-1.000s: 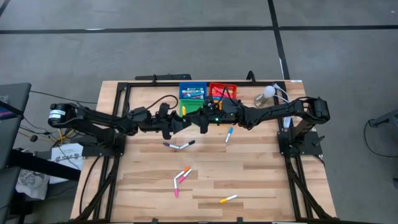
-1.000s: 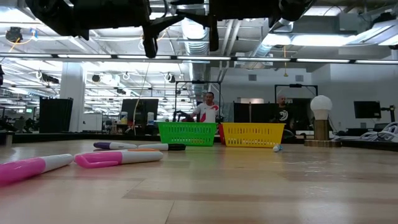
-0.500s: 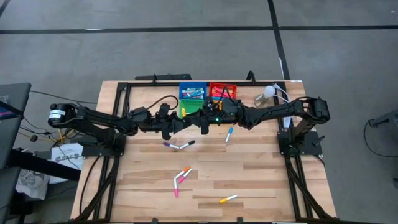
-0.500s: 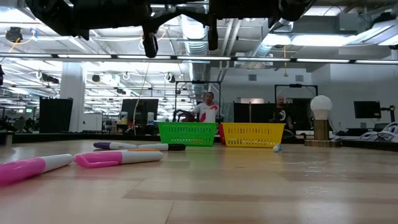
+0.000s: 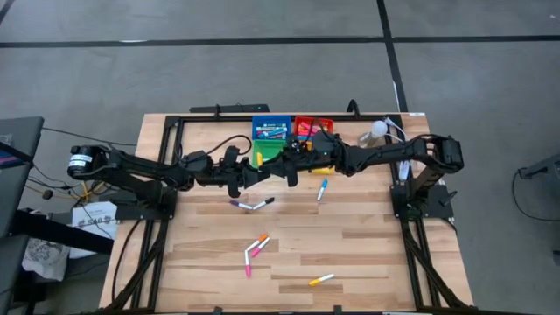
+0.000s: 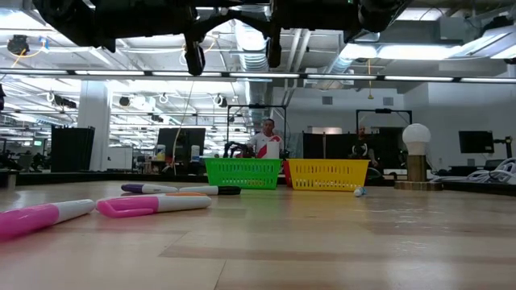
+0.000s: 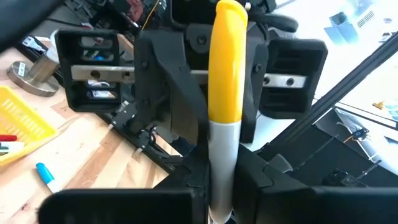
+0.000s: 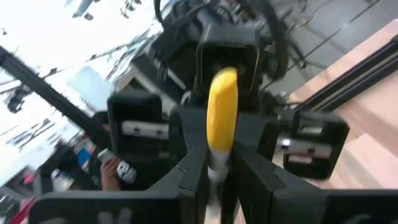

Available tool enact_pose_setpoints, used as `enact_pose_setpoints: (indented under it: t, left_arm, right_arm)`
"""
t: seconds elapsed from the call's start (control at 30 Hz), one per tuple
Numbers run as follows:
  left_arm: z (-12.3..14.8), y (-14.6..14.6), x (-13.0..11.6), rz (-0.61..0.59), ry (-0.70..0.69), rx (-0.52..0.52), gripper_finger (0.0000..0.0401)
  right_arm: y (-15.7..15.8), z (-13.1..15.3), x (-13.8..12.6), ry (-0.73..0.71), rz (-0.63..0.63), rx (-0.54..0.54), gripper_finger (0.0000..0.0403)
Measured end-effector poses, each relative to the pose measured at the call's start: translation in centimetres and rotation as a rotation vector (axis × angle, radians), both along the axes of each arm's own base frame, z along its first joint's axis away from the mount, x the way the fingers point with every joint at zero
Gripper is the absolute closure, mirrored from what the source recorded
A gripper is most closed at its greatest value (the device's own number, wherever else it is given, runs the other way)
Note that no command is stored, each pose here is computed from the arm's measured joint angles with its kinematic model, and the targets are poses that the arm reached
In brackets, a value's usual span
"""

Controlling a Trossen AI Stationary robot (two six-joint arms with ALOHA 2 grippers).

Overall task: Pick & Place Markers
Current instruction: Put the yellow highlighter in the green bin

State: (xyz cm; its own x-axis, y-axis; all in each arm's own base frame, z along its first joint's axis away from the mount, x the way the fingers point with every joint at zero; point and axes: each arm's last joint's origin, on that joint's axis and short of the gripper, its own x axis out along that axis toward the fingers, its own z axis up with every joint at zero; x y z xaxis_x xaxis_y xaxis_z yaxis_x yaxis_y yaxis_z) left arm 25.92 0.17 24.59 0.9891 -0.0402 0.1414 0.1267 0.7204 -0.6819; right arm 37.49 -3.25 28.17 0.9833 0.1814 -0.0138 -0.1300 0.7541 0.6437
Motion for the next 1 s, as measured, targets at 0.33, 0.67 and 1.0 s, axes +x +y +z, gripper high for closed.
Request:
enact_pose_setpoints:
  t: [0.33,0.67,1.0]
  left_arm:
    - [-0.4,0.0,0.0,0.006,0.045,-0.002,0.0367]
    - [-1.3,0.7,-0.3,0.029,0.182,-0.002,0.0367]
    - [-1.5,3.7,-1.5,0.132,0.277,0.085,0.0368]
  right_arm:
    - [-1.9,-0.7,-0.5,0.054,0.12,-0.007,0.0315]
    - [-5.4,-1.9,-1.5,0.184,0.065,-0.026,0.0316]
    - [-8.6,-0.6,-5.6,0.331,-0.02,-0.149,0.0316]
